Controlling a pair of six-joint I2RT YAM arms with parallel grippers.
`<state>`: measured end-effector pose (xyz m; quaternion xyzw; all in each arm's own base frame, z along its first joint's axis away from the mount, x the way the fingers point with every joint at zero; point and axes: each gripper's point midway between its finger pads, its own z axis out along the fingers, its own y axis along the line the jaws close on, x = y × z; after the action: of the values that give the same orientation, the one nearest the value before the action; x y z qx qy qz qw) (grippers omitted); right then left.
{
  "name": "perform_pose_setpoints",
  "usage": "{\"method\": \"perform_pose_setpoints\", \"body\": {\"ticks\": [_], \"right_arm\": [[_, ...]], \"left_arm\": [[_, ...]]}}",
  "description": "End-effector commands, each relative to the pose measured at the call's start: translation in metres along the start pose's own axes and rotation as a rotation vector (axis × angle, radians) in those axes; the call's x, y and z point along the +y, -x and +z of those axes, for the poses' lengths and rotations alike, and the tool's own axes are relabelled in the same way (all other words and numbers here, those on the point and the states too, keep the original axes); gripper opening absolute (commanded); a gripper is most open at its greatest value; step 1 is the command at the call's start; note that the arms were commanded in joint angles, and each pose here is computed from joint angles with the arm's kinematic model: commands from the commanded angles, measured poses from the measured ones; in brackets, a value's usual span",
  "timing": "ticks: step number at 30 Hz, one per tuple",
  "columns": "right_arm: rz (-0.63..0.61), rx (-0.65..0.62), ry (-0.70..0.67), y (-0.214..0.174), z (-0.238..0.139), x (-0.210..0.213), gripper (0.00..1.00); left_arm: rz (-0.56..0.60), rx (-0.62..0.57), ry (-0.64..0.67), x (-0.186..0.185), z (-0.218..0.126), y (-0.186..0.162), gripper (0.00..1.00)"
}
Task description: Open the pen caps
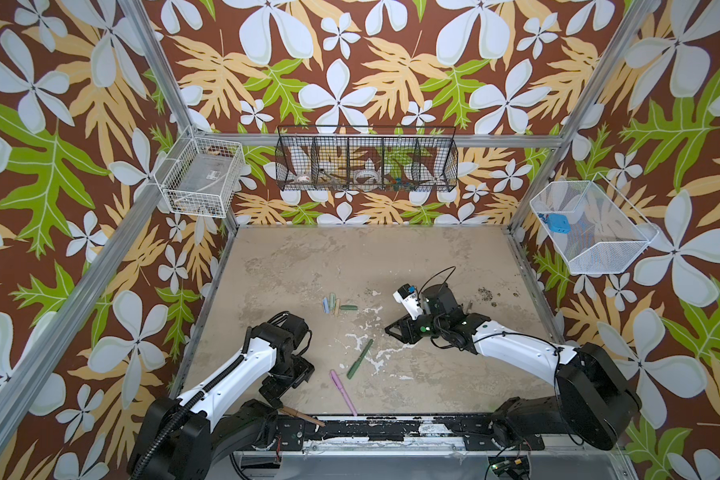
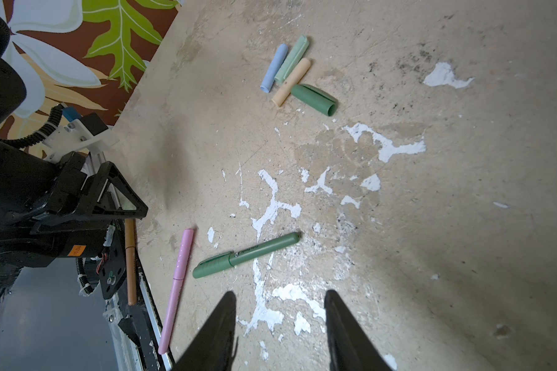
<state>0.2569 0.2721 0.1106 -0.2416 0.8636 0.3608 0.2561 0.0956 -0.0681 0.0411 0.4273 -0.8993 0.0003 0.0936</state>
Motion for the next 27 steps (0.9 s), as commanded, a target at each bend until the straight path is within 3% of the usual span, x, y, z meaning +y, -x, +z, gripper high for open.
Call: {"method": "perform_pose_setpoints", "body": {"ticks": [1, 13, 21, 27], "right_arm": [[-0.001, -0.017, 0.034, 0.005, -0.001, 0.005, 0.45], [0.018, -0.019, 0.047, 0.004, 0.0, 0.002, 0.45], [0.008, -0.029, 0.088, 0.006, -0.004, 0.011, 0.44], [-0.005, -0.047, 0.082, 0.01, -0.008, 0.012, 0.44]], "left_arm": [[-0.047, 0.027, 0.083, 0.019, 0.001, -0.01, 0.89], [-0.069, 0.017, 0.09, 0.014, 0.008, -0.019, 0.9], [-0.075, -0.029, 0.007, -0.006, 0.019, -0.013, 0.9], [-0.089, -0.03, -0.009, -0.001, 0.026, -0.015, 0.9]]}}
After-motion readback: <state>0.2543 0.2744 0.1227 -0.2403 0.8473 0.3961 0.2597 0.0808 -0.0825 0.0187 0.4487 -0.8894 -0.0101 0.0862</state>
